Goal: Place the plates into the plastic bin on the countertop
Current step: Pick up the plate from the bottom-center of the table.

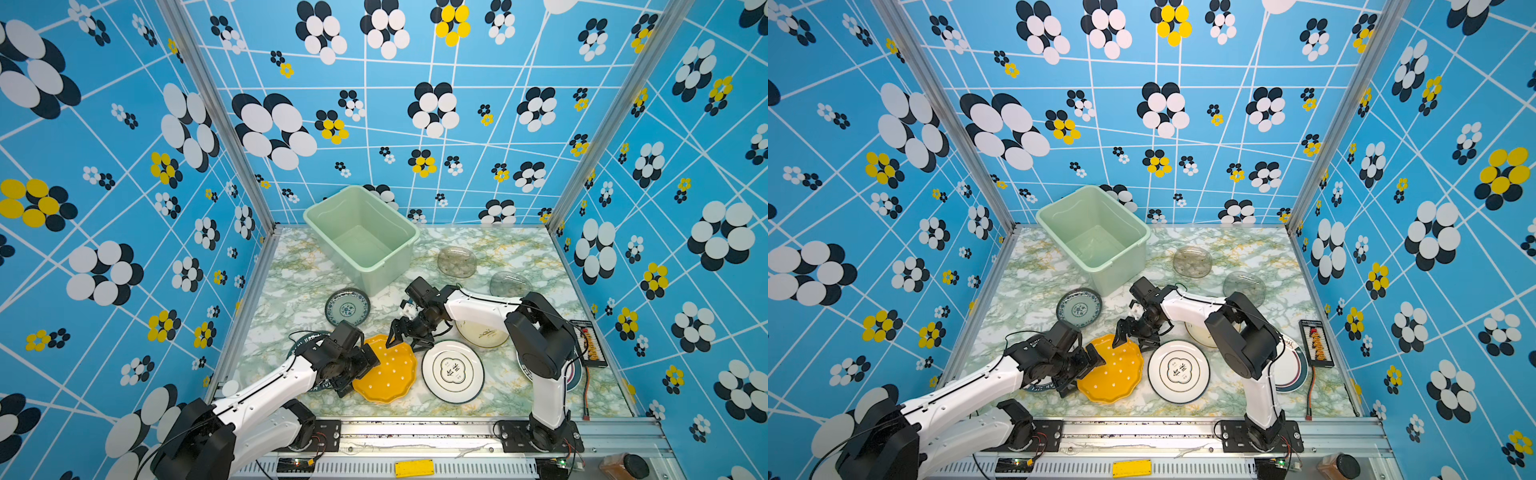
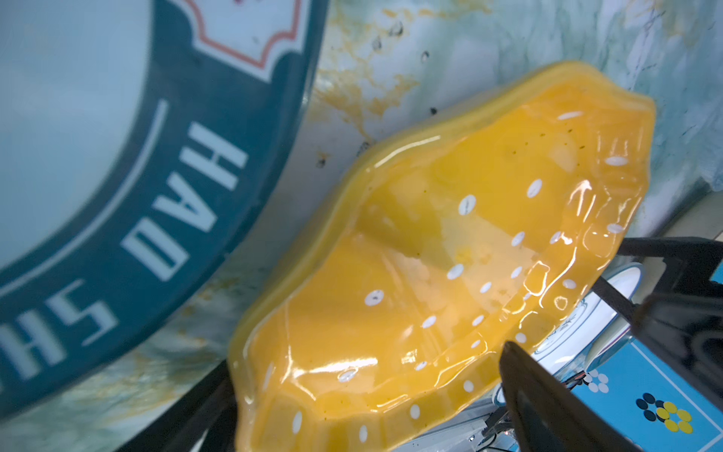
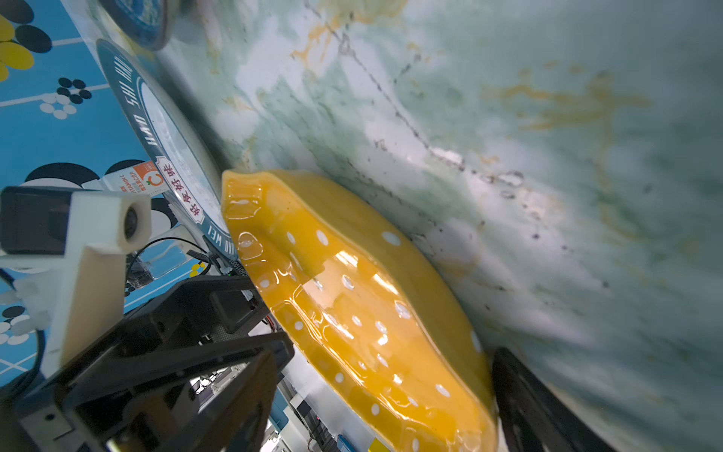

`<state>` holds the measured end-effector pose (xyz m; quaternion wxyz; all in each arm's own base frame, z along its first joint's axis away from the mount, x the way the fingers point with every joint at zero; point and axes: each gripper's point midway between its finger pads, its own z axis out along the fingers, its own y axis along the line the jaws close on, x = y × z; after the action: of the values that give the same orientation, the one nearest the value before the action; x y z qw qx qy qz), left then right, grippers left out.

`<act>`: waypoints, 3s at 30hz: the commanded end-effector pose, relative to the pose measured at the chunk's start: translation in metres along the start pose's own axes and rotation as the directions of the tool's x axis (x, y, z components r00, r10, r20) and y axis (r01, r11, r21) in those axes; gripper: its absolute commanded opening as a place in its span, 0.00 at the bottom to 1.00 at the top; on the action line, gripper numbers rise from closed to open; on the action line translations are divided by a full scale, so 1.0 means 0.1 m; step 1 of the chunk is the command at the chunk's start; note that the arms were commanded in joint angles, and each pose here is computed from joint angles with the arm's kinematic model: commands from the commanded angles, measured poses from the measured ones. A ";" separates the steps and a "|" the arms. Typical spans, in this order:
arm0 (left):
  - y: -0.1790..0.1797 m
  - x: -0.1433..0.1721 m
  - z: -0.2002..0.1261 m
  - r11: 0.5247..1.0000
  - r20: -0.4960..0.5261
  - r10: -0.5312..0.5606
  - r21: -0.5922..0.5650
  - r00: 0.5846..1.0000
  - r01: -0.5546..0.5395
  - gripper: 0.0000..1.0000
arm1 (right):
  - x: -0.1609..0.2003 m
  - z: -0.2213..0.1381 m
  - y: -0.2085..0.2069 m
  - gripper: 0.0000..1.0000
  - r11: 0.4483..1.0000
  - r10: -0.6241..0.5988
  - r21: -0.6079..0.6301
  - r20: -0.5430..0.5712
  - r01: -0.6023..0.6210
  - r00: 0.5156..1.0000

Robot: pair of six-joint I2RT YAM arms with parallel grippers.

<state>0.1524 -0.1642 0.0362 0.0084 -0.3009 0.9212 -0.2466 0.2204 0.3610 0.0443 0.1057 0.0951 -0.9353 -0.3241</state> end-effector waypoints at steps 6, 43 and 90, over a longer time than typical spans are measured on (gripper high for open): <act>-0.14 -0.02 0.02 0.996 0.016 -0.012 0.086 1.000 0.010 0.98 | 0.14 -0.13 0.46 0.81 0.973 -0.110 -0.205 -0.023 0.103 0.994; -0.44 -0.05 0.01 0.989 0.008 0.032 0.144 0.999 -0.033 0.98 | 0.23 -0.30 0.75 0.47 0.938 -0.132 -0.319 0.036 0.137 0.991; -1.00 -0.17 -1.07 0.913 0.214 0.196 0.318 0.957 -0.258 0.99 | 0.49 -1.64 0.59 0.08 0.996 -0.072 -0.016 0.378 0.084 0.923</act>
<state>0.2052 -0.1764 0.1514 0.1535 -0.2416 0.8867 -0.3630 0.2046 0.3010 0.1751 -0.0431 0.0564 -0.9392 -0.3359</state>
